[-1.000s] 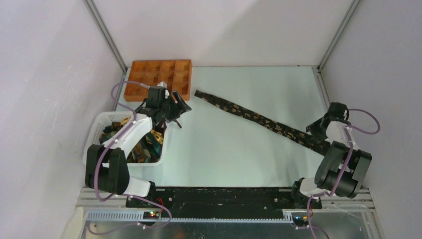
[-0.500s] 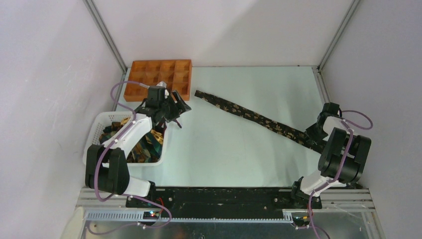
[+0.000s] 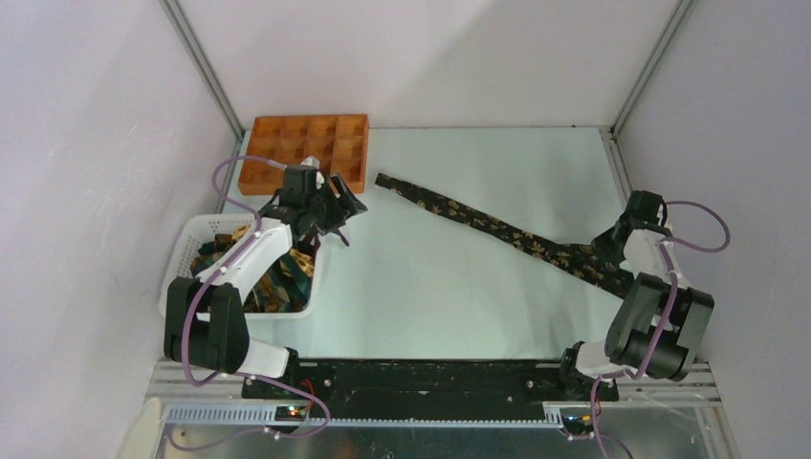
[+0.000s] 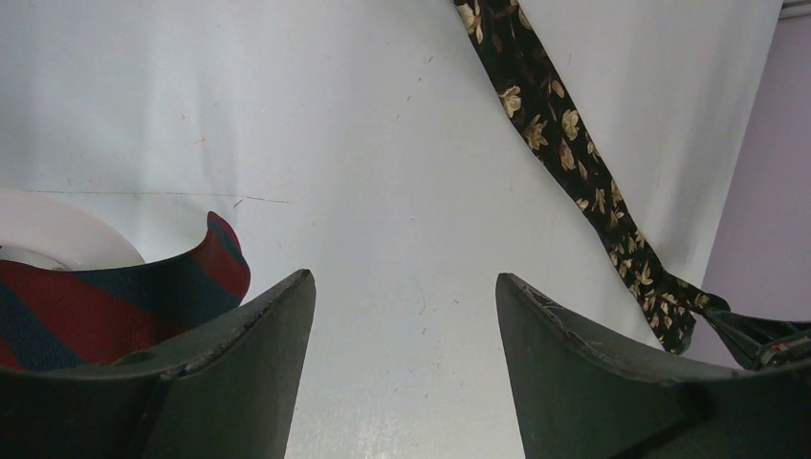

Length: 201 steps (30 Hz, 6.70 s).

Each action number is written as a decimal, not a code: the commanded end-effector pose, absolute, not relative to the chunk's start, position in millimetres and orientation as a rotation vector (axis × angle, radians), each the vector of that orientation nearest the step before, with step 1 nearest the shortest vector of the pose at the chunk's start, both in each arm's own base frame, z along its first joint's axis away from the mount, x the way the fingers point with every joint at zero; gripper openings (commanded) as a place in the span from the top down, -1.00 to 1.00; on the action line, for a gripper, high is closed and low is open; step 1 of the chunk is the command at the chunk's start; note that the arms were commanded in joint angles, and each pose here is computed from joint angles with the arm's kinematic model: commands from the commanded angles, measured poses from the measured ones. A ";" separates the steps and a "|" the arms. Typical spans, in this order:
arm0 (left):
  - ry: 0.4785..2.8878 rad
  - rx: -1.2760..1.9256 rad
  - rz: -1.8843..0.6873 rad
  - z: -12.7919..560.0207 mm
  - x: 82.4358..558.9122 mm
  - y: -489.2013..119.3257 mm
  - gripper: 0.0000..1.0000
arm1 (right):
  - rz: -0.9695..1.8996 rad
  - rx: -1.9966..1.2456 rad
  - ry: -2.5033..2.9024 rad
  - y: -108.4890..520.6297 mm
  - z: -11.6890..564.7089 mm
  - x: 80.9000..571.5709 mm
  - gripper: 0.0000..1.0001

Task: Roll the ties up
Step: Flatten out the tie at the center of the board.

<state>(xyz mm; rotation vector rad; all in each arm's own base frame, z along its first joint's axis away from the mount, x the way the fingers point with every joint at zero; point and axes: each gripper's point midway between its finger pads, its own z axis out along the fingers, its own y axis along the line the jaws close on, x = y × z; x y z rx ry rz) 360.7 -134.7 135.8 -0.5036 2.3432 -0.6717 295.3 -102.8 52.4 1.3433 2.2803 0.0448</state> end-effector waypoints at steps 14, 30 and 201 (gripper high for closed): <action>2.306 -0.511 -0.718 143.2 364.5 -136.1 -0.48 | -0.078 1.370 2.177 -125.2 81.5 287.6 1.00; 2.243 -0.494 -0.690 158.2 364.1 -129.3 -0.61 | -0.101 1.365 2.111 -128.3 102.2 282.0 -0.42; 2.121 -0.392 -0.607 110.8 533.2 -251.8 -0.99 | 0.031 1.032 2.264 -65.2 104.8 279.7 -0.16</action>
